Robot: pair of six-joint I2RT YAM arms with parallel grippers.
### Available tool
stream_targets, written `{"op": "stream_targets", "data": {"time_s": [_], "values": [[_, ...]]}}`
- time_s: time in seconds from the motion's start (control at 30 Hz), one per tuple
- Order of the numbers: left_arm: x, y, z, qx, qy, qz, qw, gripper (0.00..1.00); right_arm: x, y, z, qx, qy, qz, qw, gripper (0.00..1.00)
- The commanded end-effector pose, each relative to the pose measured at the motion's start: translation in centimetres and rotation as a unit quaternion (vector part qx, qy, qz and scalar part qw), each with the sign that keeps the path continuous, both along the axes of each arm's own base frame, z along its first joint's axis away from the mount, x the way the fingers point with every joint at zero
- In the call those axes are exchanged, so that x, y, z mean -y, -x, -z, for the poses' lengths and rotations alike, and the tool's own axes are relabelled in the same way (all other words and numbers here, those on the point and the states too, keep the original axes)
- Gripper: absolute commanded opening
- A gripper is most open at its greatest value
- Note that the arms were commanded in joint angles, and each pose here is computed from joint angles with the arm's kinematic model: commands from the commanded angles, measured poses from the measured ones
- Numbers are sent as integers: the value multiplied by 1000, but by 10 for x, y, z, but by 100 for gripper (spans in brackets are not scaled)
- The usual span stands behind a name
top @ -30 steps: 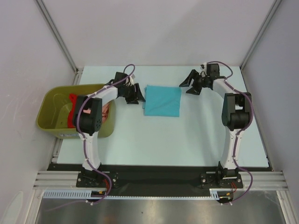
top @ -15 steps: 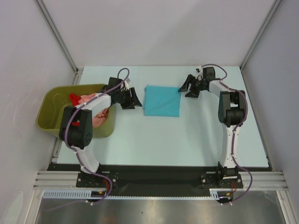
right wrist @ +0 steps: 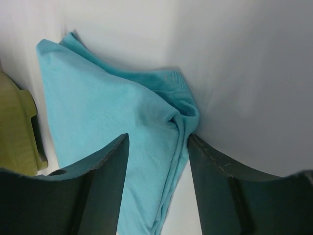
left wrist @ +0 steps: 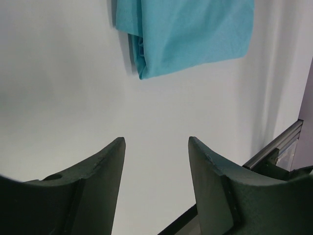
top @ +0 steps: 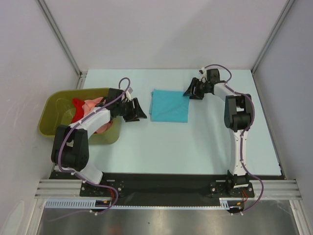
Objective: Fold and stack the t-shirts
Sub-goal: Neatly place the folded tshirt to the corner
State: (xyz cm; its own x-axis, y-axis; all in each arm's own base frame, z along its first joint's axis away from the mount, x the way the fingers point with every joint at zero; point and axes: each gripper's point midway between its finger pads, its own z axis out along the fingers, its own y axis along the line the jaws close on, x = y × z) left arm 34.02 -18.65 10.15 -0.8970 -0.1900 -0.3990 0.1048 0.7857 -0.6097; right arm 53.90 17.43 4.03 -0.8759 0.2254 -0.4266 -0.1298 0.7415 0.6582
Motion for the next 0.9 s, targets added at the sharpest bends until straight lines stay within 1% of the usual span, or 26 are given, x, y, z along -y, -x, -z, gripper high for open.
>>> {"op": "stream_targets", "data": {"time_s": [0.0,0.03,0.13,0.23,0.33,0.37,0.4,0.47,0.5,0.53,0.6,0.63,0.7,0.77,0.8,0.87], "values": [[6,7,-22,24,22,13,999,60,-1,0,17,-7,24,-9,1000,57],[6,9,-24,25,23,14,999,60,-2,1,20,-11,23,-12,1000,57],[6,11,-26,26,24,17,999,60,-10,5,23,-18,17,-21,999,51],[5,15,-27,27,23,18,999,60,-14,7,25,-22,18,-22,999,38],[4,18,-27,26,24,16,999,60,-15,6,23,-19,32,-14,999,16],[4,20,-27,26,24,15,999,60,-13,1,15,-10,39,-11,999,0],[3,21,-27,27,23,14,999,60,-10,-1,11,-2,49,-12,999,0],[2,23,-26,26,19,14,999,60,3,-1,9,-5,91,-2,996,0],[2,24,-25,24,18,15,999,60,9,-5,-4,17,110,-8,994,0],[1,25,-24,23,16,15,999,60,19,-2,-4,9,138,-3,990,0],[1,26,-21,20,15,17,1000,60,36,0,-14,11,171,-6,985,0],[1,26,-19,16,14,17,1000,60,48,-2,-16,20,194,-14,981,0],[1,27,-17,13,13,16,1000,60,76,-1,-21,15,217,-8,976,0],[2,29,-15,8,14,15,1000,60,97,-4,-32,33,234,-15,971,0],[4,31,-14,7,14,18,1000,59,116,-3,-35,29,242,-10,970,0],[6,33,-11,-1,11,20,1000,59,132,-9,-52,59,277,-33,958,0]]}}
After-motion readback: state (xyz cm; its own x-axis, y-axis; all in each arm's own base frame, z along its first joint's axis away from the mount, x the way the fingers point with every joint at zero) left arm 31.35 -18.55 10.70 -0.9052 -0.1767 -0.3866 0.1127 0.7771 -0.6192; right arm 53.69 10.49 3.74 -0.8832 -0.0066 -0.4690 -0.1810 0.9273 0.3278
